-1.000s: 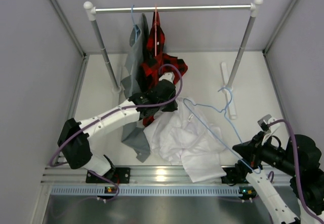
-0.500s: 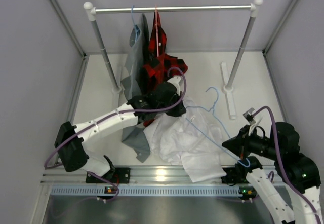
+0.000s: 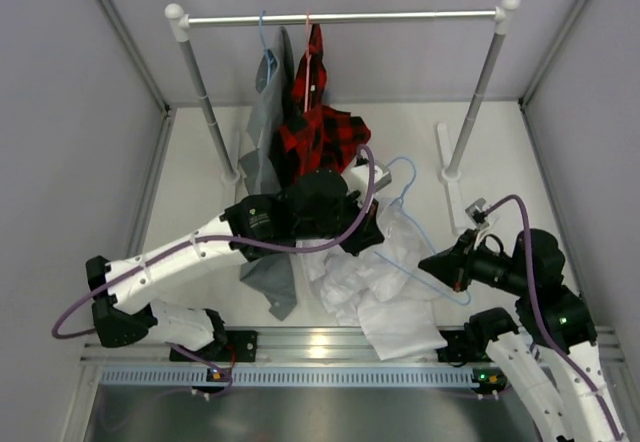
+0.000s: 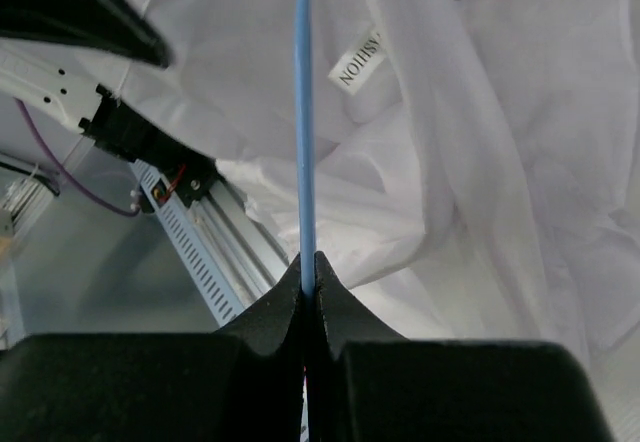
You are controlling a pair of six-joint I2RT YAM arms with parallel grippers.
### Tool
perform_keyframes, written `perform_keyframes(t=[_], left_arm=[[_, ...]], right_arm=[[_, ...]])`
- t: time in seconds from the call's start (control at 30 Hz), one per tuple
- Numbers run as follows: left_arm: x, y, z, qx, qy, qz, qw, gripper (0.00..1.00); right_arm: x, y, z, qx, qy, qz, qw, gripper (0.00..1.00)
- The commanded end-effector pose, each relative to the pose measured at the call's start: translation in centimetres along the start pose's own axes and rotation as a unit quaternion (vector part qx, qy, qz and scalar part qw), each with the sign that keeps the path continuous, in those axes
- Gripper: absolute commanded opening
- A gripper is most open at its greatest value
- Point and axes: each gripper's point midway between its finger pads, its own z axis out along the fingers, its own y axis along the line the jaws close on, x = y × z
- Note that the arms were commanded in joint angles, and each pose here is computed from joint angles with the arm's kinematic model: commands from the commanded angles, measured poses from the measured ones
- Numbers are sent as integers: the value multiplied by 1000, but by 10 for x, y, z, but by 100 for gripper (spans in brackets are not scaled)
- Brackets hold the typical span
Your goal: Place the shirt on the hanger
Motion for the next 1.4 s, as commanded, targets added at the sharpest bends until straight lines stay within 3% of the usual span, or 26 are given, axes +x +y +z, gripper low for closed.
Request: perform_keyframes(t=[0.0,0.1,0.27,0.43,0.5,0.6,0.63,0.77,1.03,1.07,1.17,1.27,1.37], left_arm=[[5,-41,-22,46,22,74,996,0],[-8,-61,-31,39,12,106,993,0],[-51,-57,-42,-37,-34,128,990,0],[-75,-31,-45,-131,-74,123,981,0],[-85,-39,-48,-119,-86,122,982,0],[-83,-72,-42,-35,-63,137,988,0],[-74,-89,-40,12,-41,151,988,0],[-50,-123,-39,72,-1,196,978,0],[-72,-121,-74,62,-53,252,964,2],[-76,-119,-78,55,-61,257,963,32],[-95,-107,-90,15,-92,271,958,71],[-113,-108,-111,13,-124,288,949,86],[-132,-100,-134,-9,-161,312,936,86]], right_arm=[[-53,15,-13,-2,-137,-83,987,0],[-75,8,-38,61,-227,-85,968,0],[-56,46,-31,-47,-151,-129,979,0],[-51,72,-41,-113,-174,-186,960,0],[-43,84,-43,-156,-171,-198,952,0],[-52,84,-41,-157,-193,-197,948,0],[-54,85,-41,-161,-196,-196,947,0],[-76,81,-39,-142,-234,-188,943,0],[-100,86,-50,-136,-303,-179,926,0],[-100,87,-52,-137,-310,-179,924,0],[-104,93,-59,-146,-335,-188,912,0],[-104,94,-61,-148,-341,-191,909,0],[-99,96,-63,-153,-340,-197,907,0]])
